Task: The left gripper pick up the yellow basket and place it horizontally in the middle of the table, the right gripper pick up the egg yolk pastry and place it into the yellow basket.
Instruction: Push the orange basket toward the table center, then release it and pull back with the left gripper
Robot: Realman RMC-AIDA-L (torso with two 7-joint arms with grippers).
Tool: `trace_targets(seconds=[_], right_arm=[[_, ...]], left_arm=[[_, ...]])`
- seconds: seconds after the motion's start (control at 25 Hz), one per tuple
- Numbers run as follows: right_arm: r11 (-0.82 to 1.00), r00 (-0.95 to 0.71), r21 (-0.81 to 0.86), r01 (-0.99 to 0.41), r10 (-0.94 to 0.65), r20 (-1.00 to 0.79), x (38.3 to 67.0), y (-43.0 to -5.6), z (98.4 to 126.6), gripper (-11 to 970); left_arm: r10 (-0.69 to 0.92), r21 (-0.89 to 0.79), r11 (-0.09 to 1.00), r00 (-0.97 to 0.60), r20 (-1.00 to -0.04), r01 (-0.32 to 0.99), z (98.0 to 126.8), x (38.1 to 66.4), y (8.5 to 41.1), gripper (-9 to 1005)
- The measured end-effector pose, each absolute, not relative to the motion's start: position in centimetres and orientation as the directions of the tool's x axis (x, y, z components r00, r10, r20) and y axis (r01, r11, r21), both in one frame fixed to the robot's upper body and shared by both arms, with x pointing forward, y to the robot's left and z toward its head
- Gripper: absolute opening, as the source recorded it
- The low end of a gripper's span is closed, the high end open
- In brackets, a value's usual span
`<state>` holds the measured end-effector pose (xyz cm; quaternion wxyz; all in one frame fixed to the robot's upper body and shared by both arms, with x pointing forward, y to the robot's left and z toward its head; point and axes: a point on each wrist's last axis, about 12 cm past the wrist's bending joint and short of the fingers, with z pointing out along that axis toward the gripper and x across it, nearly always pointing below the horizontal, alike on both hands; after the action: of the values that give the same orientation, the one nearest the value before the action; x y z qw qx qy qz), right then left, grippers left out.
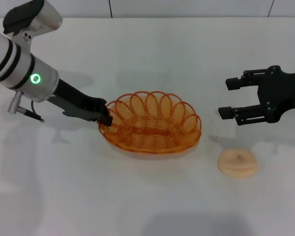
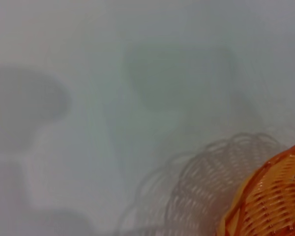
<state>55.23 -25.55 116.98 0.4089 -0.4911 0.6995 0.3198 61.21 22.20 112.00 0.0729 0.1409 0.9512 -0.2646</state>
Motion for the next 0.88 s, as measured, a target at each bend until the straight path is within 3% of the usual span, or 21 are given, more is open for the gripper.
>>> trace_targets(seconds=[0.32,0.56,0.8,0.88], right_arm=[[0.313,-0.181,0.043,-0.949,-0.426,-0.886,55.3,-25.6,117.0,740],[0.320,-0.181,0.041,-0.947,-0.422,-0.888,55.3,-25.7,117.2,740],[0.322,-0.181,0.040,-0.946,-0.421,-0.889,55.3,-25.8,117.2,740],[0.326,-0.181,0.039,-0.945,-0.419,-0.890,55.3,-25.9,117.2,739]], left_arm=[[0.235,-0.486,0.816,-0.948,-0.215,0.312,112.0,61.2,22.1,93],[0.224,-0.479,0.822,-0.947,-0.229,0.310,112.2,61.4,22.1,260],[0.211,-0.458,0.824,-0.930,-0.300,0.335,113.7,62.4,22.7,489],[0.210,-0.450,0.823,-0.922,-0.325,0.346,114.1,62.6,22.8,607]])
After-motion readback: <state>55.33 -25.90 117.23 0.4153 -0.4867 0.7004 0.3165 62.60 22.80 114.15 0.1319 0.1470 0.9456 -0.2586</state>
